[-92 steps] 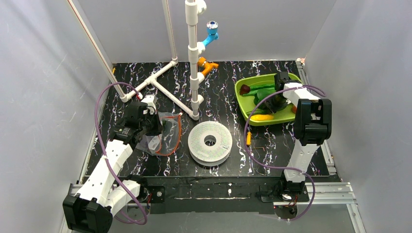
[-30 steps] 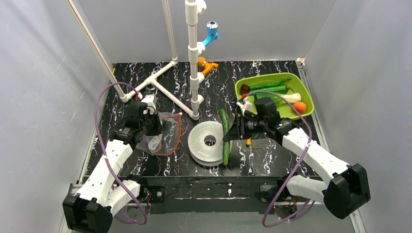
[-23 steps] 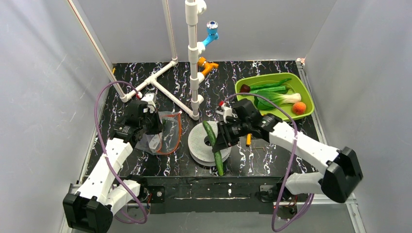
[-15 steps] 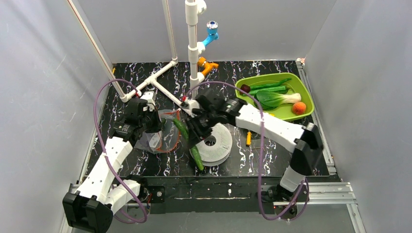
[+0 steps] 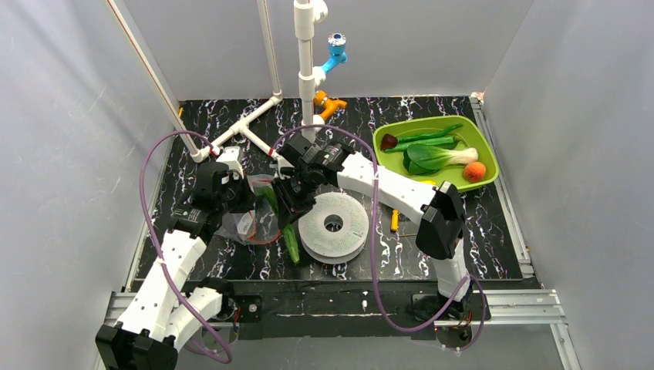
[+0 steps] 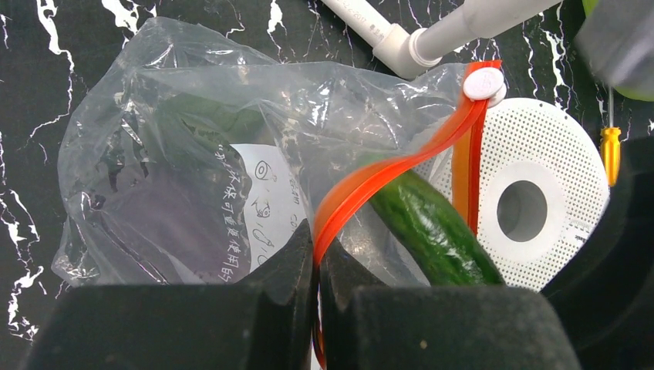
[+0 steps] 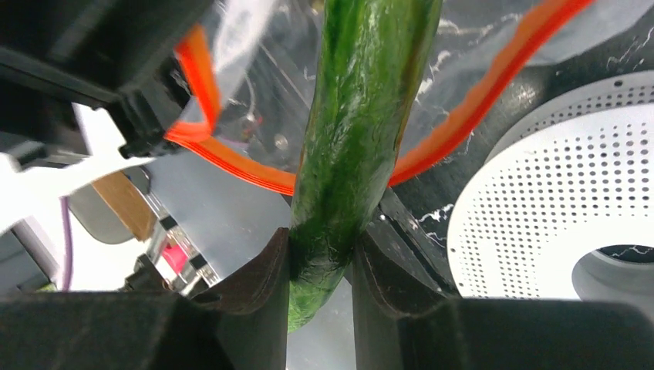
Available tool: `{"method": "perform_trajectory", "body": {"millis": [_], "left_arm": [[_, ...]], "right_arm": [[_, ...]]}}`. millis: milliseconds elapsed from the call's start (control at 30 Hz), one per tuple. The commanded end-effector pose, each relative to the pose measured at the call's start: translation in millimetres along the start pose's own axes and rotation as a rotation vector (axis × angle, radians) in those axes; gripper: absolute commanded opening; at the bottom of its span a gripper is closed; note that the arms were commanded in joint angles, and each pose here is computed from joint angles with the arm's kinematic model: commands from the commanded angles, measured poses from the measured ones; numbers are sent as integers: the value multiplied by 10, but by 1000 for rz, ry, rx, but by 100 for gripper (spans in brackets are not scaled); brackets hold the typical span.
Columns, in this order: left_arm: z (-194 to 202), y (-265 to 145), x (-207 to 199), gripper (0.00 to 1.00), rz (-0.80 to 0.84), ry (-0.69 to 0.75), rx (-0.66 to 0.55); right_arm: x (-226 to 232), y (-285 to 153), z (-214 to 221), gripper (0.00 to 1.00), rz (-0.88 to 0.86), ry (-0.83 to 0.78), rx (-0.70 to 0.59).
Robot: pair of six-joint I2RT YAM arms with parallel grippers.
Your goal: Place the food in the zip-top bag and seal the zipper
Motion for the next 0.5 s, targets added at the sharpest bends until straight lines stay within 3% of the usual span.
{"method": "perform_trajectory", "body": {"millis": [0,300,467], "left_arm": [[-1,-11,-27,0,25,18,-11],[-1,-43,-74,0,62,19,-22],[0,-85,-76,0,72,20,-41]], "right_arm": [[171,-163,-273,17,9,39,-99],[154,-164,-615,25,57,79,-225],[93,-146,-717,37,68,95,-272]]}}
Point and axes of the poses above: each gripper's point midway between its finger pads, its own y axis out along the fingers, its own x axis along the line the jaws close on, z = x × y, the point moved 4 cm from there along -y, back along the fingers, and after that the axes turned 11 degrees about -y, right-handed, at the moved point
